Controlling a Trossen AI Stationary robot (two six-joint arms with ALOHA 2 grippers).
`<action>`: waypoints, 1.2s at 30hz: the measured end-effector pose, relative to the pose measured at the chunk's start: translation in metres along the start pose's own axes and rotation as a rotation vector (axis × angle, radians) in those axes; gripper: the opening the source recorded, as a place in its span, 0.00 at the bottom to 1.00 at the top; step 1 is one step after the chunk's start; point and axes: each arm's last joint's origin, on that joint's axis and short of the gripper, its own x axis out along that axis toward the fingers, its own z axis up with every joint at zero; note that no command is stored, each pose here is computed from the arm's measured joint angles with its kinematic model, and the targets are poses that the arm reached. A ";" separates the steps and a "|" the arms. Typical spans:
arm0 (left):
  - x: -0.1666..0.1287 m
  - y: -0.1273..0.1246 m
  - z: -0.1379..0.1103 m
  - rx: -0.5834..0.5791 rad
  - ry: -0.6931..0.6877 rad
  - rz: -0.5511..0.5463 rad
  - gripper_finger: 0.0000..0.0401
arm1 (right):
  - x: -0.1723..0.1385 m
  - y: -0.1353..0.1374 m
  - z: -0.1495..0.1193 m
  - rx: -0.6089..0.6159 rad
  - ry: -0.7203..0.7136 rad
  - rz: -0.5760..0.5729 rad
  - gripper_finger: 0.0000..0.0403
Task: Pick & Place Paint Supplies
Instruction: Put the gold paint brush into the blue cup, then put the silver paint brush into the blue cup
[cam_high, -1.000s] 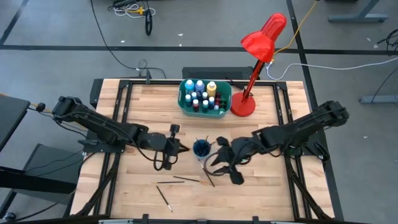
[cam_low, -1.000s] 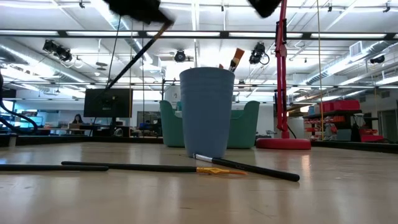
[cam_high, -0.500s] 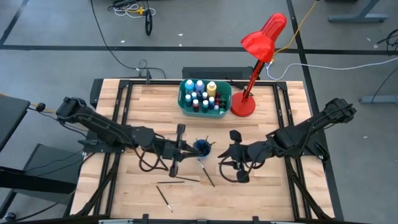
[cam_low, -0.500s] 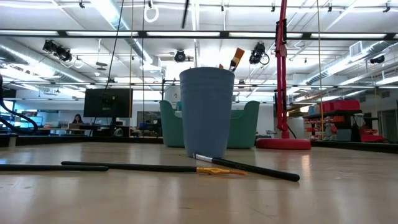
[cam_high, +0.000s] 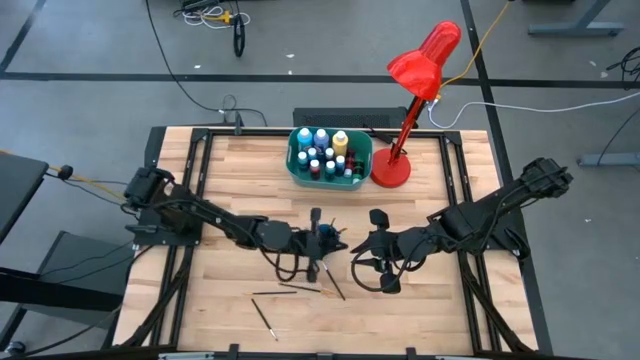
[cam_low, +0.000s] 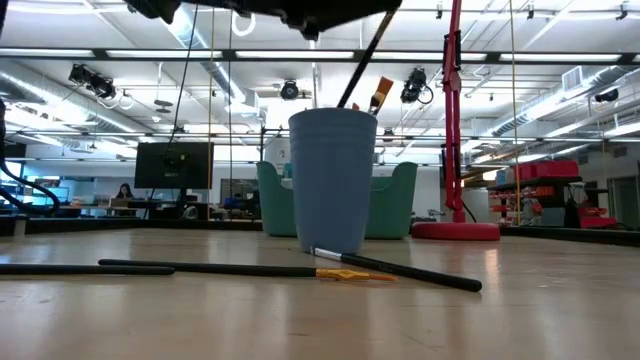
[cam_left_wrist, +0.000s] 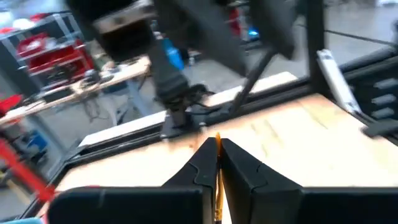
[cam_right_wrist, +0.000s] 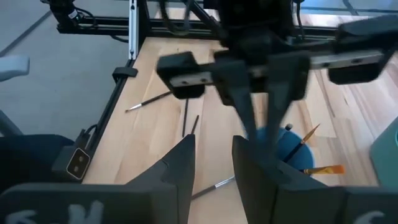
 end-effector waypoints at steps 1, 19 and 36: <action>0.002 0.002 -0.002 -0.024 0.002 0.015 0.06 | 0.000 0.000 0.000 0.000 0.002 0.000 0.27; -0.007 0.005 0.005 -0.206 0.057 0.076 0.14 | 0.000 -0.001 -0.003 -0.011 0.034 -0.005 0.27; -0.045 -0.041 0.017 -0.199 0.223 -0.186 0.23 | 0.000 -0.001 -0.004 0.039 0.042 -0.008 0.27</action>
